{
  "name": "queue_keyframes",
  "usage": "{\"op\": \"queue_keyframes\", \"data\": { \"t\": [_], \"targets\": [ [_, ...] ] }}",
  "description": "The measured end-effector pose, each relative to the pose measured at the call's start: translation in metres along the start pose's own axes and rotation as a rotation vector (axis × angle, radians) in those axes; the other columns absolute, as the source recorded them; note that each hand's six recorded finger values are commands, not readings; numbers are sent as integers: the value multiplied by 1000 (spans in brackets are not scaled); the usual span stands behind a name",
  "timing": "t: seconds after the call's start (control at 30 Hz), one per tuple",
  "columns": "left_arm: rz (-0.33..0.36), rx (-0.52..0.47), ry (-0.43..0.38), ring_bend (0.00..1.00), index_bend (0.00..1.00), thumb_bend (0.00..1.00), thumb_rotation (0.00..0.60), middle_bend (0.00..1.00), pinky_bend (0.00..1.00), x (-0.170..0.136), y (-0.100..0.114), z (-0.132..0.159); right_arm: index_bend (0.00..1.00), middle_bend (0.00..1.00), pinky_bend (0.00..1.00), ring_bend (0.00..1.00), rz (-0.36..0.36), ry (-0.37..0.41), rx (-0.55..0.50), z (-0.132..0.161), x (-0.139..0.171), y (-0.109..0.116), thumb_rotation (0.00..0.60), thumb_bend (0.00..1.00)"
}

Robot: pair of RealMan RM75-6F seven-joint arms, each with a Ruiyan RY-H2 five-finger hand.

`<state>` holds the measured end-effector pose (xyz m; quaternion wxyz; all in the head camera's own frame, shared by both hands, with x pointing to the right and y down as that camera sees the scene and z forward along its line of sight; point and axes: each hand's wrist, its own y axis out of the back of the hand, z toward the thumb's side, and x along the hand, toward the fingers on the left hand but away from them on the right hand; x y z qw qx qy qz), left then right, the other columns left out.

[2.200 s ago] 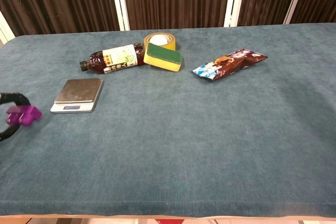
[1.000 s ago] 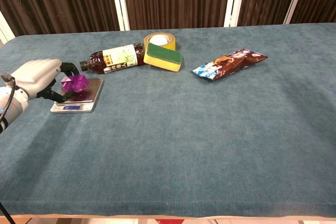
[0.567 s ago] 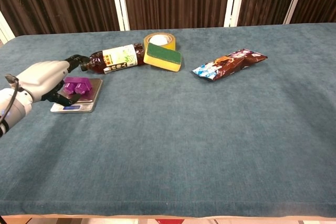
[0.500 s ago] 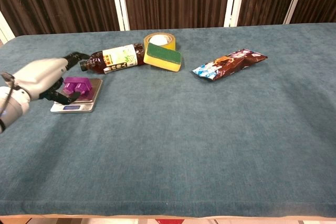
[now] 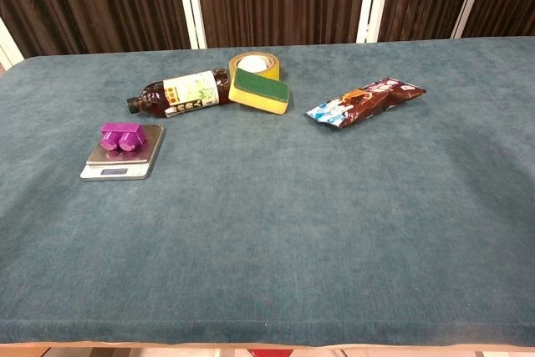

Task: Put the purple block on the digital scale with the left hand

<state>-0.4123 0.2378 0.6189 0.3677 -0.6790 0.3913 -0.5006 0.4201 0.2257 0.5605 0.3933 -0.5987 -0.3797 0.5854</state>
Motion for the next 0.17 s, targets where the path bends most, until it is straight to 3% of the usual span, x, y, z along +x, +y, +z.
{"op": "queue_keyframes", "data": {
  "t": [0.17],
  "targets": [
    [46, -4, 10, 0, 0, 402, 600, 0, 46, -16, 14, -16, 0, 0, 0, 0, -4, 2, 5, 0, -3, 1, 600, 153]
  ]
}}
